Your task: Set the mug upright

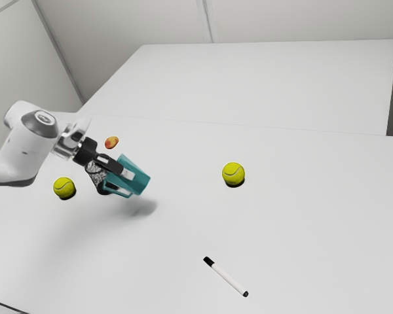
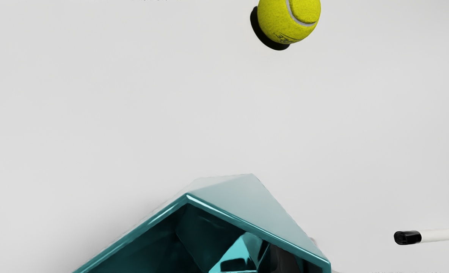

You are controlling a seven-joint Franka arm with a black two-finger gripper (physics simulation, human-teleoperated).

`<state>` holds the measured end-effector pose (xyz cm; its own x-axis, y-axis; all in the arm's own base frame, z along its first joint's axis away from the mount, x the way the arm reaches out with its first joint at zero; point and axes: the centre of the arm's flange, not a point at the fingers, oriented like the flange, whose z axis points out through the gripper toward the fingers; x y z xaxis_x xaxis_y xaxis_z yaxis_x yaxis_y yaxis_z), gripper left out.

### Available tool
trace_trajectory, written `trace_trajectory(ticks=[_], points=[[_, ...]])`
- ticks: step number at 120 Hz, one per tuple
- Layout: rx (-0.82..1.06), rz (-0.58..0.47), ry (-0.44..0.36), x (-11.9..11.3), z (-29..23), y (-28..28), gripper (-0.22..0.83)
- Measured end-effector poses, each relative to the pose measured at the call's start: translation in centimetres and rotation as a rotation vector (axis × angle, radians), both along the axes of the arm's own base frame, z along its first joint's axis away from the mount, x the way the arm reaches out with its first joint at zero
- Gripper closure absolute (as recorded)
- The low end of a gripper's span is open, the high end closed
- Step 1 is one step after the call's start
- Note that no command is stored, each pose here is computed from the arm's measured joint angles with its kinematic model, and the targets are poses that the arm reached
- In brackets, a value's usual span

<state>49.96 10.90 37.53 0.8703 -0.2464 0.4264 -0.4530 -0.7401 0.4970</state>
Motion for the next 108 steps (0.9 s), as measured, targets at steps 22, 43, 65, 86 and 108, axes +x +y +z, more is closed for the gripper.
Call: trace_trajectory(ticks=[22,43,65,86,108], points=[[0.271,-0.183,0.012,3.2,2.5,-4.6,0.76],[0.499,-0.315,0.032,4.6,2.5,-9.6,0.76],[0.612,-0.379,0.026,4.2,0.9,-15.1,0.76],[0.666,-0.374,0.021,3.1,-0.7,-17.5,0.76],[0.692,-0.306,0.02,3.1,-1.5,-16.8,0.76]])
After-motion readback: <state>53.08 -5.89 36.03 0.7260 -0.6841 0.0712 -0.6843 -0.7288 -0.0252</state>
